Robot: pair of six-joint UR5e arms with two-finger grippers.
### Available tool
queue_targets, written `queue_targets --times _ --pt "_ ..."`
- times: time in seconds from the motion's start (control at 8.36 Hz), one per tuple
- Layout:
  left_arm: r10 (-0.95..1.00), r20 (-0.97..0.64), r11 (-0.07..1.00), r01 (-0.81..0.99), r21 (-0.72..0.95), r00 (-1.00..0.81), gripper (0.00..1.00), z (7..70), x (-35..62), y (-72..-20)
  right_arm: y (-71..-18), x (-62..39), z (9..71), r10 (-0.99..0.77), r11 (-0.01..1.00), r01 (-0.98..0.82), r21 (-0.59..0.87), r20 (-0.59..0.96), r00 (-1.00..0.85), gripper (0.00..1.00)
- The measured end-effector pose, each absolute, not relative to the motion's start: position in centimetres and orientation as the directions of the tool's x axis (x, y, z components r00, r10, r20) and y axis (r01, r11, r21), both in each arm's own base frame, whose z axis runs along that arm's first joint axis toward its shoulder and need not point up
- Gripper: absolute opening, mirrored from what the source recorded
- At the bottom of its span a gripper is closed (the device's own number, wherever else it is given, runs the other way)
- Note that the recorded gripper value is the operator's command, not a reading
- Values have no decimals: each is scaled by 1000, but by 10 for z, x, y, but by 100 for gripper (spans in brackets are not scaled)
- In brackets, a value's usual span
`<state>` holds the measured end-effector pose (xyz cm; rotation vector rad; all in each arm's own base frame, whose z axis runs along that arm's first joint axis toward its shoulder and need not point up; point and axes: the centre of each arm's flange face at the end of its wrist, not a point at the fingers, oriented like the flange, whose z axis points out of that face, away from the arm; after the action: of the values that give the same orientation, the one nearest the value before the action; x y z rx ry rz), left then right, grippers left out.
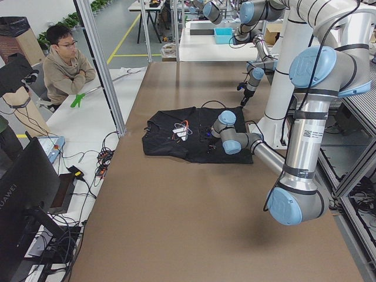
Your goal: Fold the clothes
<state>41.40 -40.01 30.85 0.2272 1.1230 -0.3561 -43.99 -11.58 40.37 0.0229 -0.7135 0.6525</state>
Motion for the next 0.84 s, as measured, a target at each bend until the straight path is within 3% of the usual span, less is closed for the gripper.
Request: queue_targets --times 0.36,0.6,0.84 --pt "-164 -907 917 399 4 387 100 309 413 -401 -116 -440 403 541 807 -558 -191 616 572 27" --pt "-166 -906 916 400 4 389 100 311 413 -401 -117 -441 402 537 810 -555 -189 619 574 50" --pt "-169 -903 915 404 6 395 100 314 413 -401 -118 -439 401 537 810 -555 -189 620 572 51"
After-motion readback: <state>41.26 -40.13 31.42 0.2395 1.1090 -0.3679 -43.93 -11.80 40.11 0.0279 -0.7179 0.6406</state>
